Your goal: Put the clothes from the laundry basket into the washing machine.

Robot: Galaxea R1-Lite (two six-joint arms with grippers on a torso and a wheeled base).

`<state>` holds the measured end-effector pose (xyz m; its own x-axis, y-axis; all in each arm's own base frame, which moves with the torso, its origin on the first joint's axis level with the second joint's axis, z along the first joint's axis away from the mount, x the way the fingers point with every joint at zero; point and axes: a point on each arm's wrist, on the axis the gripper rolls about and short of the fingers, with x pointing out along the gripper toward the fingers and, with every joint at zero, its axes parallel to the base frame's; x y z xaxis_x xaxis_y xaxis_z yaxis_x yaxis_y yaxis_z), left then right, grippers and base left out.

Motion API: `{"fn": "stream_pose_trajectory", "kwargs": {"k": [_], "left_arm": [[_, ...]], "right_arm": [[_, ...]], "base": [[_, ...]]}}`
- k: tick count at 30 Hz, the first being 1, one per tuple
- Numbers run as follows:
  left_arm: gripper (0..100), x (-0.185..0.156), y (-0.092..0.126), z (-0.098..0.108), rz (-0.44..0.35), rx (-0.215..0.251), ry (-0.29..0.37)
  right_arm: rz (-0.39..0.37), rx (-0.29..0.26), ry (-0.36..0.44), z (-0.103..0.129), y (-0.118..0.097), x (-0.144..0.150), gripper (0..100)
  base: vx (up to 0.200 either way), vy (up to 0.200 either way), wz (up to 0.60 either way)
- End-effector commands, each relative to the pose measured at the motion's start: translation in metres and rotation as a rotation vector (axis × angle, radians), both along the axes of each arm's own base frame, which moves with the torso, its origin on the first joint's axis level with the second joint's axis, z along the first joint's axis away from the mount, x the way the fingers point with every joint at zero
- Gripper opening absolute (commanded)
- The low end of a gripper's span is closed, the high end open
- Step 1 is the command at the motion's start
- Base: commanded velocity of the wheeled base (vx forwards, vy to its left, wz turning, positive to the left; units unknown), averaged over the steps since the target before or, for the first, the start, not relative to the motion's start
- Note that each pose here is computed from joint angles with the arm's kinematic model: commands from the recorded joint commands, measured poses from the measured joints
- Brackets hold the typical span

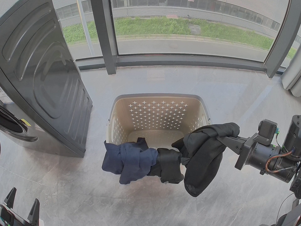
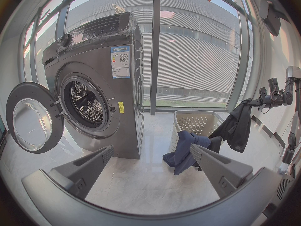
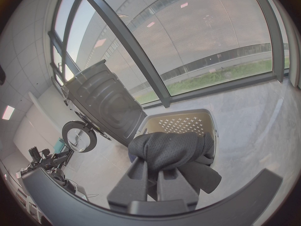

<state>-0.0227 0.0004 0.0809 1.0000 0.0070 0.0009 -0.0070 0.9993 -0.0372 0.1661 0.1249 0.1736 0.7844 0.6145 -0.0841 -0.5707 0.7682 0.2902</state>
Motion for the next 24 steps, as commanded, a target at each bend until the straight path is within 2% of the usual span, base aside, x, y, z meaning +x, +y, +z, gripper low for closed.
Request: {"fn": "stream_pose_trajectory", "kwargs": {"k": [1, 8, 14, 24], "left_arm": [[100, 0.0004, 0.0, -0.0047, -0.001, -0.001, 0.005], [100, 0.0004, 0.0, -0.0047, 0.002, 0.008, 0.006], [100, 0.0004, 0.0, -0.0047, -0.001, 0.005, 0.005], [100, 0.0004, 0.0, -0.0047, -0.001, -0.001, 0.005]], "right_arm": [[0.012, 0.034, -0.055, 0.0117, -0.0069, -0.0129, 0], [0.025, 0.035, -0.059, 0.0122, -0.0064, -0.0136, 0], [0.046, 0.04, -0.064, 0.0135, -0.0039, -0.0162, 0], [0.054, 0.043, -0.066, 0.0147, -0.0005, -0.0153, 0]], "base": [[-0.2, 0.0, 0.0], [-0.2, 0.0, 0.0], [0.0, 0.0, 0.0], [0.0, 0.2, 0.0]]}}
